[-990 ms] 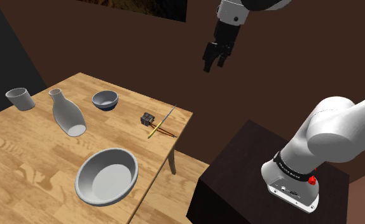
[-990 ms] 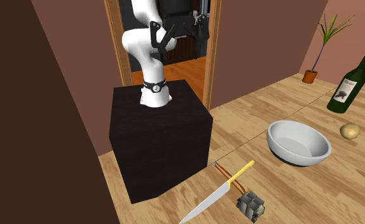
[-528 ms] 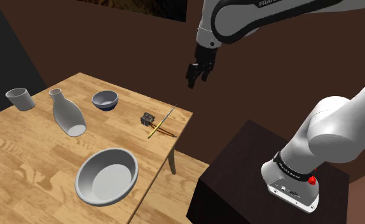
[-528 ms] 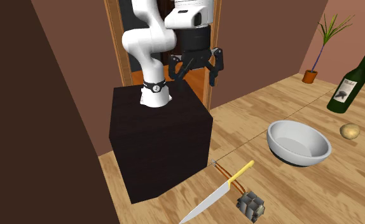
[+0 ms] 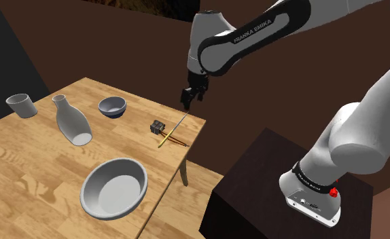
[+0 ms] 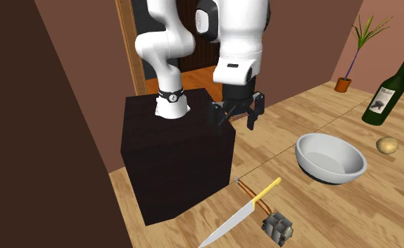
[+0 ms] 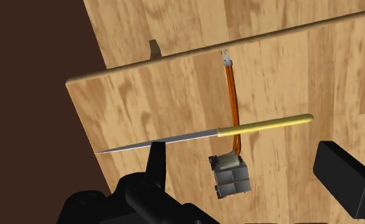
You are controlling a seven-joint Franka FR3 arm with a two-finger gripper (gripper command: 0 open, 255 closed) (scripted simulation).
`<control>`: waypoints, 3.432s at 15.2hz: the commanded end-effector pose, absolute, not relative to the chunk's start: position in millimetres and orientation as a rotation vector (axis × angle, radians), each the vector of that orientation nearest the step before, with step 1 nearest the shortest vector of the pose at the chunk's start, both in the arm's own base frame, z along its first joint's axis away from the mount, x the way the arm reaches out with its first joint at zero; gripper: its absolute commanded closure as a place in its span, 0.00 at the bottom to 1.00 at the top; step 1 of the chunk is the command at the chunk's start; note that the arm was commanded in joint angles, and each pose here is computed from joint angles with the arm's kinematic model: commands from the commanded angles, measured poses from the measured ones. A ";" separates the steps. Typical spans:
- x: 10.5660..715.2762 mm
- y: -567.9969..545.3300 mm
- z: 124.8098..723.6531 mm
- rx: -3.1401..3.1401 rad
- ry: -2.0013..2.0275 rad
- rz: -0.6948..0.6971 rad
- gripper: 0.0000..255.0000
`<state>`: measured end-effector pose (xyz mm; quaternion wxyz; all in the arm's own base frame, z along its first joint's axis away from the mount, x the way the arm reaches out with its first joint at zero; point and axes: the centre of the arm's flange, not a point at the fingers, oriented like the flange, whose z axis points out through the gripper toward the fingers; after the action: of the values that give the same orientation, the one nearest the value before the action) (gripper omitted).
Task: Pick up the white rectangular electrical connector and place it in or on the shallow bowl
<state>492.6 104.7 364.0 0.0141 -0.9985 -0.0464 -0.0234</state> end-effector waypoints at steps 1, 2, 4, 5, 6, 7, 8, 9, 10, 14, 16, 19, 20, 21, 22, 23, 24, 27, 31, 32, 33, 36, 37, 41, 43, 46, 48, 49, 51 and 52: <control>507.9 114.8 341.7 -3.116 -0.171 -0.070 0.00; 514.1 120.0 330.8 -3.119 -0.184 -0.067 0.00; 526.4 130.3 309.0 -3.126 -0.210 -0.062 0.00; 532.4 135.5 298.1 -3.130 -0.223 -0.060 0.00; 538.4 140.6 287.1 -3.133 -0.236 -0.058 0.00; 544.3 145.8 276.1 -3.137 -0.249 -0.055 0.00; 550.2 150.9 265.1 -3.140 -0.263 -0.053 0.00; 556.0 156.1 254.0 -3.143 -0.276 -0.051 0.00; 561.8 161.2 243.0 -3.146 -0.289 -0.048 0.00; 584.3 181.7 198.3 -3.158 -0.342 -0.039 0.00; 592.8 189.7 180.8 -3.163 -0.363 -0.035 0.00; 593.2 189.1 164.9 -3.163 -0.363 -0.035 0.00; 593.4 188.9 159.7 -3.163 -0.363 -0.035 0.00; 593.5 188.7 154.4 -3.163 -0.363 -0.035 0.00; 593.7 188.5 149.1 -3.163 -0.363 -0.035 0.00; 593.8 188.3 143.8 -3.163 -0.363 -0.035 0.00; 593.9 188.1 140.8 -3.163 -0.363 -0.035 0.00; 593.9 188.1 140.8 -3.163 -0.363 -0.035 0.00; 593.9 188.1 140.9 -3.163 -0.363 -0.035 0.00; 593.9 188.1 140.9 -3.163 -0.363 -0.035 1.00; 593.9 188.1 140.9 -3.163 -0.363 -0.035 1.00; 593.9 188.1 140.9 -3.163 -0.363 -0.035 1.00; 593.9 188.1 140.9 -3.163 -0.363 -0.035 1.00; 593.9 188.1 140.8 -3.163 -0.363 -0.035 1.00; 593.8 188.1 151.4 -3.163 -0.363 -0.035 1.00; 593.9 188.1 167.2 -3.163 -0.363 -0.035 1.00; 593.9 188.1 177.8 -3.163 -0.363 -0.035 1.00; 593.9 188.1 183.0 -3.163 -0.363 -0.035 1.00; 593.9 188.1 193.6 -3.163 -0.363 -0.035 1.00; 593.9 188.1 198.9 -3.163 -0.363 -0.035 1.00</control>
<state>592.6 188.6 193.8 -0.0211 -0.9932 -0.1140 -0.0109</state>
